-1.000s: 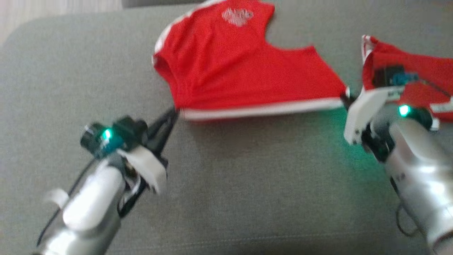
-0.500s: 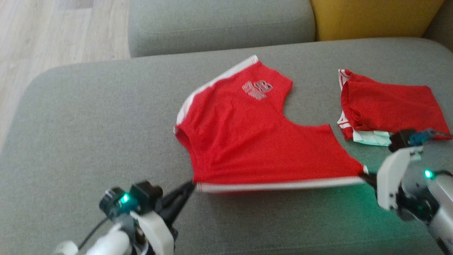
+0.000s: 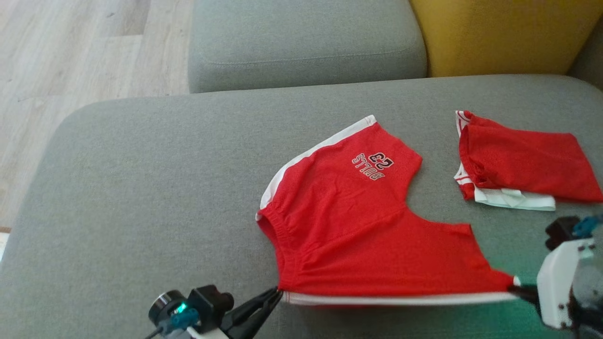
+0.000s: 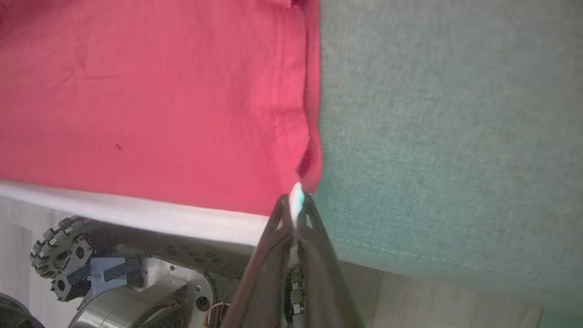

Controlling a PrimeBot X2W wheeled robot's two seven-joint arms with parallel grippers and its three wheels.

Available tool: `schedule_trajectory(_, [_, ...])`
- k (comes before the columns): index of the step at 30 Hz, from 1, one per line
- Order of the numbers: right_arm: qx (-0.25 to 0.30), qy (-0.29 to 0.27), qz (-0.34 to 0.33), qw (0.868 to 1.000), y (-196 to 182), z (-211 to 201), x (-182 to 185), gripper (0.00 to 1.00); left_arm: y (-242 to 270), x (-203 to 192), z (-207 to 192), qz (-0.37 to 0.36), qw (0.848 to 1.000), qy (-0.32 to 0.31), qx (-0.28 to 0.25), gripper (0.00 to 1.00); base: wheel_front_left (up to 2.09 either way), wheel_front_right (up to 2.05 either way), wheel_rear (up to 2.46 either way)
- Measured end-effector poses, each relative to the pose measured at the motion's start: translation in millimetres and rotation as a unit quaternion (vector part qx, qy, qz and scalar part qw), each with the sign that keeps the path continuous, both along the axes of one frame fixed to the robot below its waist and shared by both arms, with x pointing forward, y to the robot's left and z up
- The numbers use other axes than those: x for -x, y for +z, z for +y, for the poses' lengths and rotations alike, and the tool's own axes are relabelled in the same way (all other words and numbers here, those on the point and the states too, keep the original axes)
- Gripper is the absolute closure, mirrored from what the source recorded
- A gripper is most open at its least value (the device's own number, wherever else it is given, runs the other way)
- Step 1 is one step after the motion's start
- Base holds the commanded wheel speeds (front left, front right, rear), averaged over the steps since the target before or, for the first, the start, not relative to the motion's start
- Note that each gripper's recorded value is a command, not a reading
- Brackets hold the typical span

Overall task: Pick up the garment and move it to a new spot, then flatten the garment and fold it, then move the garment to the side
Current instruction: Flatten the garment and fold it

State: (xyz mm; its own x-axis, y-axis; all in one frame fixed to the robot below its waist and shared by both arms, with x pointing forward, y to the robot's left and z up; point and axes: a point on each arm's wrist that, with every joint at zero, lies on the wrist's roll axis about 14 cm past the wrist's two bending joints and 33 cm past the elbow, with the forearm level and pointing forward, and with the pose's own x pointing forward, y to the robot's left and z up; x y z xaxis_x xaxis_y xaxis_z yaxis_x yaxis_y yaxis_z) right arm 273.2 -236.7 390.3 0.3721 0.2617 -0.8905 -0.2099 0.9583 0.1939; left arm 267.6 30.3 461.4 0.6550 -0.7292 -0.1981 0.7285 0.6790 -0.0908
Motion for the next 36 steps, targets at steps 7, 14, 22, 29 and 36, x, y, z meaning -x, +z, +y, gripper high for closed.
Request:
schedule_trajectory(7, [0.002,0.009,-0.043,0.999,27.4,10.6,-29.0,1.0,13.7,-10.6,9.2,-0.013,0.999,0.034,0.019,1.0,0.0,0.0,0.0])
schedule_trajectory(14, [0.004,0.022,-0.075,0.997,54.0,28.8,-66.8,1.0,38.0,-39.5,22.8,-0.052,0.996,0.069,0.029,1.0,0.0,0.0,0.0])
schedule_trajectory(22, [0.025,0.036,-0.103,0.994,86.5,44.4,-127.1,1.0,51.4,-73.6,33.1,-0.074,0.992,0.096,0.04,1.0,0.0,0.0,0.0])
schedule_trajectory(29, [0.042,0.048,-0.096,0.993,90.5,60.5,-175.3,1.0,44.0,-101.4,42.8,-0.07,0.99,0.116,0.041,1.0,0.0,0.0,0.0])
schedule_trajectory(36, [0.071,0.059,-0.094,0.991,85.9,73.7,-225.3,1.0,32.1,-129.7,50.6,-0.058,0.989,0.132,0.038,1.0,0.0,0.0,0.0])
